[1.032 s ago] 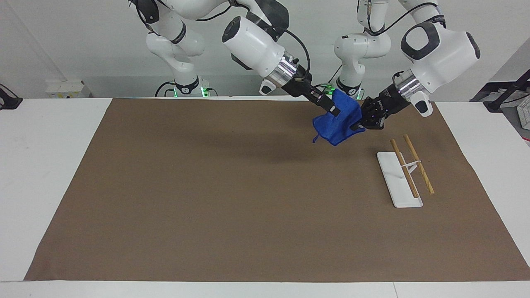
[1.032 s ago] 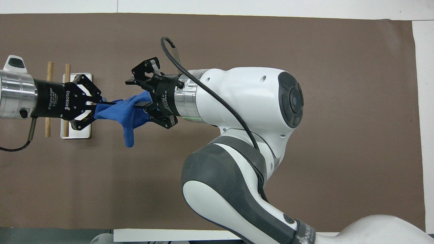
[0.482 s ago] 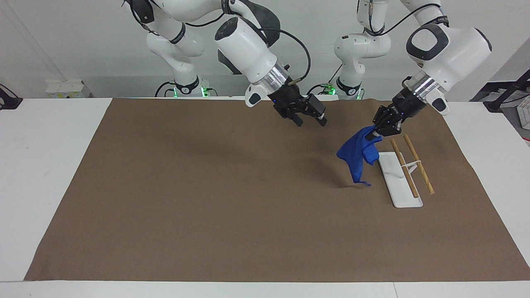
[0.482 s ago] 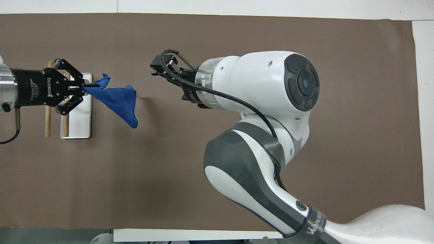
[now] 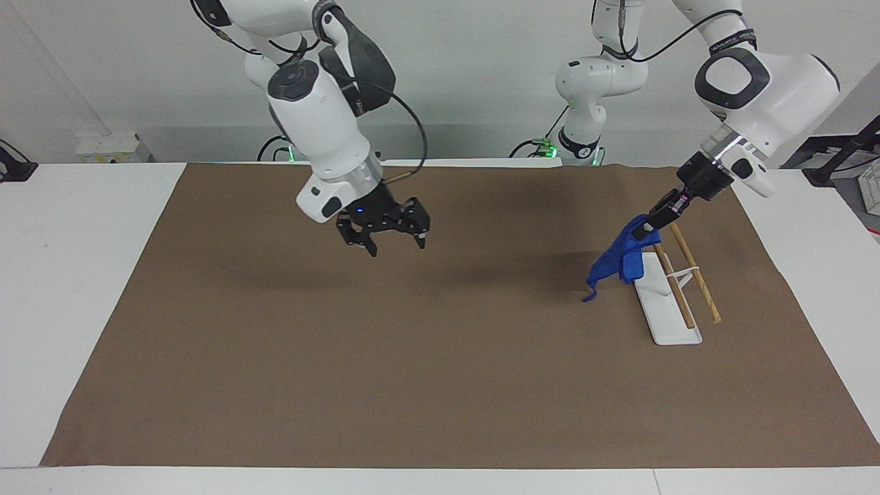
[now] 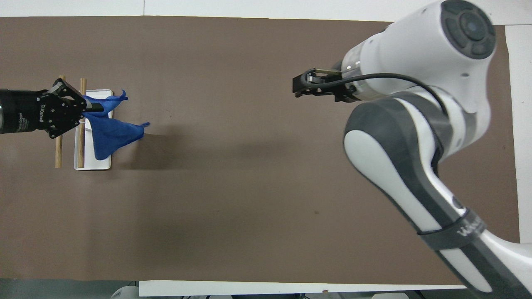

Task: Right arm passes towel to left arm to hang
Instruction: 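Open the right gripper and withdraw it while the left gripper holds the towel, then drape the towel over the wooden sticks with the left gripper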

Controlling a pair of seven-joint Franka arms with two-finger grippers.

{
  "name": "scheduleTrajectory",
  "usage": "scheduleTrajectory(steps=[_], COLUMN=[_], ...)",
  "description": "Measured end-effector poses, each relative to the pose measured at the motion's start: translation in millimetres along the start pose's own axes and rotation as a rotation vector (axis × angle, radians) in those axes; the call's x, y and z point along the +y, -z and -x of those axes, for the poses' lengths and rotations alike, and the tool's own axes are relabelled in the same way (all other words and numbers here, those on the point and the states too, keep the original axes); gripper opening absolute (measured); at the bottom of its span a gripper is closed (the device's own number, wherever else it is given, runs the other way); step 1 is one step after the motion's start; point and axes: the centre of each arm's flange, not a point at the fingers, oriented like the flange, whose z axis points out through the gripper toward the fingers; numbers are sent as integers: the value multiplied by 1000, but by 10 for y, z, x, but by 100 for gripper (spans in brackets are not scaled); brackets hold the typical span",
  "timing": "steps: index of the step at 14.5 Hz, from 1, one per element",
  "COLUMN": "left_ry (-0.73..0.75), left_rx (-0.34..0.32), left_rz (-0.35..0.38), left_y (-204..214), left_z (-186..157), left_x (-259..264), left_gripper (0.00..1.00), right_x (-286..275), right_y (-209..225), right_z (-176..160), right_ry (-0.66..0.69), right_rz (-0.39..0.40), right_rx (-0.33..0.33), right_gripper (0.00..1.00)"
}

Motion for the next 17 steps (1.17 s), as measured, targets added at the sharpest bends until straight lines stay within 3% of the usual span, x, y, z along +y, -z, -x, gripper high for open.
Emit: scheduleTrajectory(steps=[4,8,12,17], left_ry=[-76,-31,45,62], left_rx=[13,74,149,227], left_rz=[-2,12,29,49], left_y=[-54,34,313,456], left_z=[-138,-322,-600,-745], left_x=[-117,-242,-568,-621], left_gripper=[2,2,2,2], right_x=[1182,2061,1914,1800], right_y=[612,1169,1263,1221], right_z=[68,283,309,303], right_ry=[-33,-10,56,68], right_rz=[117,134,228,245], right_rx=[-61,-83,-85,-90], right_gripper=[100,100,100,100])
